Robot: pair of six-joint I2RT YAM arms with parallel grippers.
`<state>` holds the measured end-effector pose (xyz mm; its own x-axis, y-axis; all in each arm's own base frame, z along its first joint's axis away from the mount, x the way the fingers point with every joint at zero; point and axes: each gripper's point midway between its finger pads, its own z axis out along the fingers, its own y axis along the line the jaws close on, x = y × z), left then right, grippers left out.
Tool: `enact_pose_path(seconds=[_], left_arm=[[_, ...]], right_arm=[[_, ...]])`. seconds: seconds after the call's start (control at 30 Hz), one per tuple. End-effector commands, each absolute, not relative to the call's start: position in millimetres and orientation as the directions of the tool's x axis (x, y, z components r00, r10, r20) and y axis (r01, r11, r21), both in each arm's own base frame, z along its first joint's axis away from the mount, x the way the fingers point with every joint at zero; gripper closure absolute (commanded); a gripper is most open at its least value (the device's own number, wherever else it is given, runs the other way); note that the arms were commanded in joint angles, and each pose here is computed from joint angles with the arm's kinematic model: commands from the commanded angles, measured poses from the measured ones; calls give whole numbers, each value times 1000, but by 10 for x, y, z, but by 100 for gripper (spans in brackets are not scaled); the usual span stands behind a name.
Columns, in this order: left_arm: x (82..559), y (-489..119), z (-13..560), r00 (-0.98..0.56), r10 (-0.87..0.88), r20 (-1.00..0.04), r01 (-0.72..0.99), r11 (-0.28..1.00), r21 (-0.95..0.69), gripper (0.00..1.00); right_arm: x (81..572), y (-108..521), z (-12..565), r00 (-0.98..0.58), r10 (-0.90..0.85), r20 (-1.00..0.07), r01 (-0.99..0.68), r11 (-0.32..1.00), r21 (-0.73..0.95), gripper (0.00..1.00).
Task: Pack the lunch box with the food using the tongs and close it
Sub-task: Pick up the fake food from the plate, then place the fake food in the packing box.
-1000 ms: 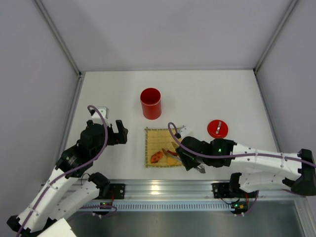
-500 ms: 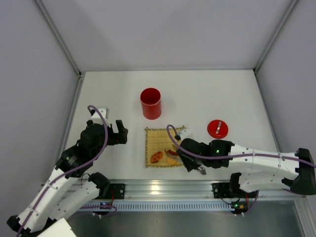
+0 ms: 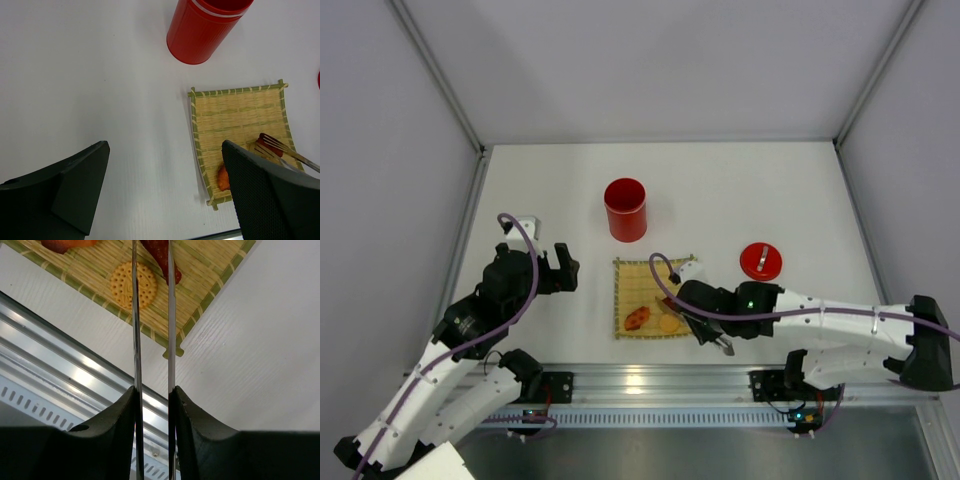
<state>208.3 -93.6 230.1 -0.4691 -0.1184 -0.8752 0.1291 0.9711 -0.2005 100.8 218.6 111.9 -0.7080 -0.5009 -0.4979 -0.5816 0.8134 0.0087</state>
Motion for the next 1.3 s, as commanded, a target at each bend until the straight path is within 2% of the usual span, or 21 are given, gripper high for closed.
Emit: enact_pose_path(seconds=[0.0,0.7,1.27], left_arm=[[2122,-953,2353,-444,-147,-884,122,968,-222,1],[2115,-954,2350,-444,-145,-884,123,967,-221,1],[2118,-956,2345,-445,-144,-884,122,968,-219,1]], right_arm=[[1122,2346,1401,-668,-468,-578,-577,817,5,72],[1546,2544,2250,-593,-351,-725,-528,849,21,73],[2533,2964,3440,-485,-200,-851,-501,861,84,74]])
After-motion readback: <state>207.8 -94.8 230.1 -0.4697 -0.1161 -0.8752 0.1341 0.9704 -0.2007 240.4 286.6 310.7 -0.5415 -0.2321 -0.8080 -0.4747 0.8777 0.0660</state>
